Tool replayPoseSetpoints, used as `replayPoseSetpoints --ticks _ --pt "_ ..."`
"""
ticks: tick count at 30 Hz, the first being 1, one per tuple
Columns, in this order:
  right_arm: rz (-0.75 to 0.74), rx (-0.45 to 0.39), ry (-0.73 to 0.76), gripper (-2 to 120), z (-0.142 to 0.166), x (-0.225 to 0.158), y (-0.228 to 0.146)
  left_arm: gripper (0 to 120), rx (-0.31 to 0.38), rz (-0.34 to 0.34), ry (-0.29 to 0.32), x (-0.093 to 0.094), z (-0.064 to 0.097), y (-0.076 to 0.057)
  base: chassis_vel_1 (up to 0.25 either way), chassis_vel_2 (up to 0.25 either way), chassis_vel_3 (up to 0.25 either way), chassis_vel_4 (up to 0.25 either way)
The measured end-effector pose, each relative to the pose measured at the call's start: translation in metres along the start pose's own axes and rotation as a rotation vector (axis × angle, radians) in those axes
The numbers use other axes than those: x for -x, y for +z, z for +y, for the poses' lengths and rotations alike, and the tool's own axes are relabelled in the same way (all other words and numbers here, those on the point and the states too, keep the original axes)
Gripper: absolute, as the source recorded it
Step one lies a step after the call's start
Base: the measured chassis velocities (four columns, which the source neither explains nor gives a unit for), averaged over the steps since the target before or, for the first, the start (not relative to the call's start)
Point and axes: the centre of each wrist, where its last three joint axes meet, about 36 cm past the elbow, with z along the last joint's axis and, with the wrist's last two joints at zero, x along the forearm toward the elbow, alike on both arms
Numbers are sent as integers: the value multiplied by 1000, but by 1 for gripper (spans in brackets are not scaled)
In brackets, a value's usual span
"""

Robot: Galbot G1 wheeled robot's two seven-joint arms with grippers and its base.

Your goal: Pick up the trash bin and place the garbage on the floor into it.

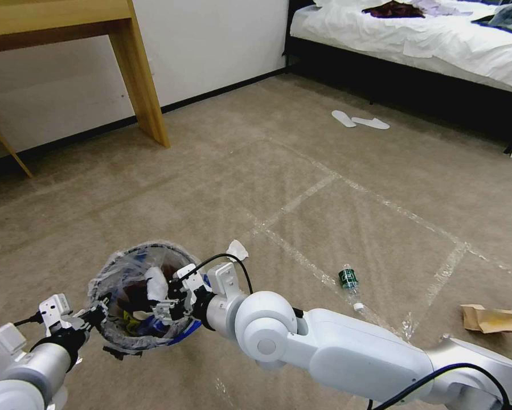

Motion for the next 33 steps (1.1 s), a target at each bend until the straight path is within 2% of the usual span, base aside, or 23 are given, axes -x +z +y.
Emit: replayPoseSetpoints --ticks 3,7,25,33 --pt "0 -4 11 96 -2 1 0 1 2 -7 -20 0 2 0 0 0 0 0" --pt "-9 -3 10 100 -1 -1 -1 1 0 -6 -19 1 2 0 0 0 0 0" --pt "-59 7 5 100 -3 -12 -12 1 0 -4 -24 2 3 1 0 0 0 0" --pt "-167 26 -53 100 -2 -23 -21 1 0 -8 -28 2 4 1 0 0 0 0"
